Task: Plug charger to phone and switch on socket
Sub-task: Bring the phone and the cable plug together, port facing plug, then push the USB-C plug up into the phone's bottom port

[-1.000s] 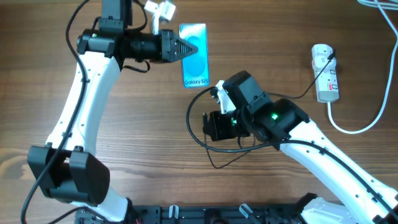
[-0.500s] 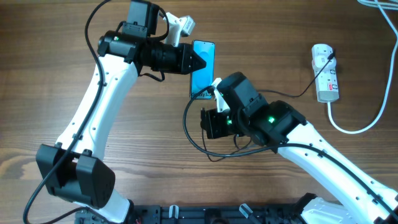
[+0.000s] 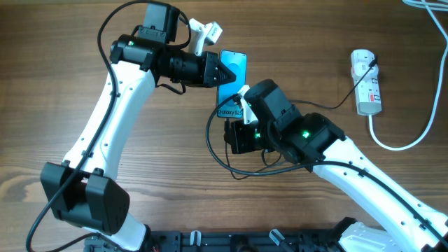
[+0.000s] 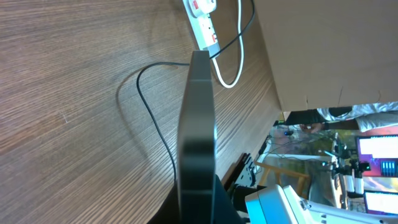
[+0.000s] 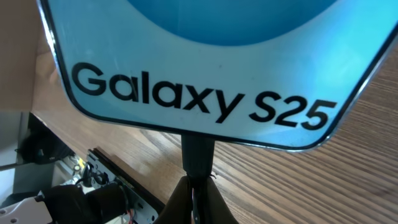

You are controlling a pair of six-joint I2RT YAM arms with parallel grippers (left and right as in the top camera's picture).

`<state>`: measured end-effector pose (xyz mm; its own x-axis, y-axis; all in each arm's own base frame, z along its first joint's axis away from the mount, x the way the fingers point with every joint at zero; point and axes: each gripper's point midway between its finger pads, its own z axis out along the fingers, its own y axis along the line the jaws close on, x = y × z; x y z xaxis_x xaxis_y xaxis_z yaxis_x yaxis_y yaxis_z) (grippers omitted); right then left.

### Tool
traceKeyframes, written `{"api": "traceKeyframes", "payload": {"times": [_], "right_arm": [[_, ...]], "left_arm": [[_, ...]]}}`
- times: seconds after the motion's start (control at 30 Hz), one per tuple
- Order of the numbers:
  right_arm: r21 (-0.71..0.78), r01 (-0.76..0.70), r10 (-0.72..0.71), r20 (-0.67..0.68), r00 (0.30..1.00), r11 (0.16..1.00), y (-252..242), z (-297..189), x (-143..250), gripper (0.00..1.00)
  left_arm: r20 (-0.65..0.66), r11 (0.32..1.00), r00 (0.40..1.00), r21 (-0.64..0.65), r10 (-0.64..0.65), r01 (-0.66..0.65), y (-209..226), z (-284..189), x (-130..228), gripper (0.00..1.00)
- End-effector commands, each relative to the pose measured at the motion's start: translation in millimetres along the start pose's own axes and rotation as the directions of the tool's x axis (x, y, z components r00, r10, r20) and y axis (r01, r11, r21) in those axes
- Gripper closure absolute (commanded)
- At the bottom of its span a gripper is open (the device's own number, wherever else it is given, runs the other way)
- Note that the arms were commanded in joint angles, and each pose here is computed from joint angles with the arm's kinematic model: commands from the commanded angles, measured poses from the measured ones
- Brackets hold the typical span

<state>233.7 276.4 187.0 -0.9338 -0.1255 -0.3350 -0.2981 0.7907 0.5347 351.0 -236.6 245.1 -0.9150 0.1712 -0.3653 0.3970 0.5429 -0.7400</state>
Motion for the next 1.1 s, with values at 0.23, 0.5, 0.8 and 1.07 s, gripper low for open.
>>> {"api": "traceKeyframes", "payload": {"times": [0.23,0.5,0.8,1.07], "right_arm": [[-0.058,0.016,-0.015,0.026,1.0,0.998,16,-14,-8,0.95],[-0.078,0.025,-0.023,0.031,0.999,0.997,17,-15,-11,0.96],[-0.089,0.034,-0.031,0.041,0.999,0.995,19,-21,-14,0.95],[-0.068,0.029,-0.026,0.042,0.999,0.997,15,-20,-14,0.95]], "left_arm": [[0.034,0.997,0.997,-0.001,0.076,-0.076,-9,-7,-6,0.96],[0.045,0.997,0.997,0.037,0.066,-0.068,-11,-12,-8,0.96],[0.046,0.993,0.996,0.089,0.076,-0.08,-18,-14,-8,0.96],[0.042,0.993,0.996,0.088,0.077,-0.08,-18,-14,-6,0.96]]}}
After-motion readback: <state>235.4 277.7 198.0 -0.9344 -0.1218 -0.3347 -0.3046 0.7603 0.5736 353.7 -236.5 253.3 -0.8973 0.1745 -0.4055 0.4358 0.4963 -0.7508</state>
